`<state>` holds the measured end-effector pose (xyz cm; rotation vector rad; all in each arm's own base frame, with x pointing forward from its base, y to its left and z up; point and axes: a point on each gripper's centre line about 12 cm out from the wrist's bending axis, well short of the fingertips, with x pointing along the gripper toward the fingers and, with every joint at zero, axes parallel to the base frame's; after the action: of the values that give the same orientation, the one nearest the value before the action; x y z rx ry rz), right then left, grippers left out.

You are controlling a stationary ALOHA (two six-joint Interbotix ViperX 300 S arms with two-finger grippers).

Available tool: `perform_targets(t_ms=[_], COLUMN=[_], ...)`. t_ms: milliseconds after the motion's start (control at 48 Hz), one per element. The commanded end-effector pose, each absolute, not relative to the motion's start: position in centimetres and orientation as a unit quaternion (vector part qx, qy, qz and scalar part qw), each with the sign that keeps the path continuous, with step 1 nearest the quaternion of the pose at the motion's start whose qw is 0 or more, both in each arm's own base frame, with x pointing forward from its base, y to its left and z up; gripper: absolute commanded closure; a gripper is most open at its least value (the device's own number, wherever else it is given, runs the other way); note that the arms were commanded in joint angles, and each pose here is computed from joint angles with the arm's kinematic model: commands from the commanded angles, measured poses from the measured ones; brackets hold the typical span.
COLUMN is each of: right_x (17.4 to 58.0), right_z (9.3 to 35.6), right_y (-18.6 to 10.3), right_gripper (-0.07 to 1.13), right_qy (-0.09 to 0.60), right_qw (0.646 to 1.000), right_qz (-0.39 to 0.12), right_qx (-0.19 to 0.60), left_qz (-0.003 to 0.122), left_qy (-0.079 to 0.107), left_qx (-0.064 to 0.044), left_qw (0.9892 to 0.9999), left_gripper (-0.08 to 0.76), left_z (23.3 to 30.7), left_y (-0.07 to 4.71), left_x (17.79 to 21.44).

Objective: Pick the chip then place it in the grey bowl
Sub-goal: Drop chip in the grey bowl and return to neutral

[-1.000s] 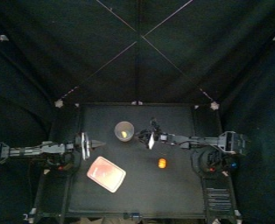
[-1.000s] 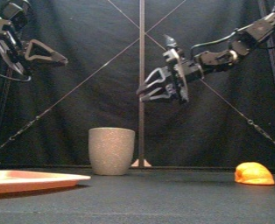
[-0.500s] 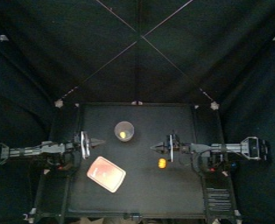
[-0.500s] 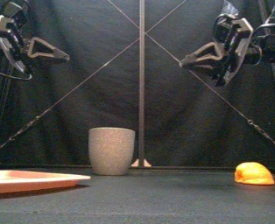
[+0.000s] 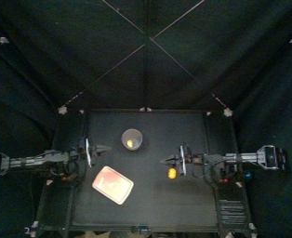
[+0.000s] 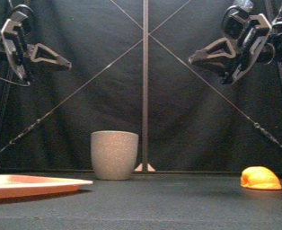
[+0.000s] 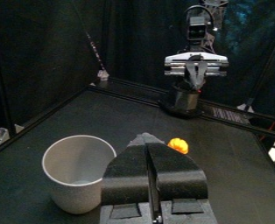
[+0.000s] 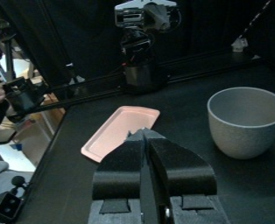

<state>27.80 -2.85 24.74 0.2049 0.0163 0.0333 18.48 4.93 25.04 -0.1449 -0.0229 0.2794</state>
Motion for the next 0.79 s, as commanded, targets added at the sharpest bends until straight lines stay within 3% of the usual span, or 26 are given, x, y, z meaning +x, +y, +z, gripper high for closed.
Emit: perform_targets(t_ms=[21,62,83,146,292,458,625,792], right_x=[27.9,27.9,27.9,27.8,27.9,28.0,28.2,28.5], right_z=[26.2,26.3,26.3,26.3,26.4,26.5,26.4,26.1], right_y=[-3.9,-4.2,-4.3,-4.5,-4.5,-4.1,-3.4,-3.2], right_gripper=[0.73,0.73,0.73,0.73,0.73,0.73,0.73,0.73], right_qy=[-0.016,-0.017,-0.016,-0.017,-0.022,-0.029,-0.033,-0.03], right_qw=[0.996,0.996,0.997,0.997,0.998,0.998,0.997,0.997], right_qz=[0.005,0.0,-0.001,-0.004,-0.005,0.005,0.02,0.023], right_qx=[0.088,0.084,0.08,0.073,0.06,0.06,0.062,0.067], left_qz=[0.134,0.129,0.123,0.113,0.098,0.097,0.092,0.083], left_qy=[-0.02,-0.018,-0.017,-0.013,-0.008,-0.01,0.002,0.005], left_qx=[-0.059,-0.049,-0.04,-0.024,0.001,0.0,0.001,0.0], left_qw=[0.989,0.9902,0.9915,0.9932,0.9951,0.9953,0.9957,0.9965], left_gripper=[0.58,0.58,0.58,0.582,0.582,0.582,0.582,0.582], left_z=[26.05,26.0,26.01,25.96,25.78,25.55,25.28,25.38], left_y=[4.89,4.76,4.55,4.26,3.86,3.91,3.89,3.58], left_x=[18.92,19.0,19.05,19.16,19.47,19.96,20.75,21.25])
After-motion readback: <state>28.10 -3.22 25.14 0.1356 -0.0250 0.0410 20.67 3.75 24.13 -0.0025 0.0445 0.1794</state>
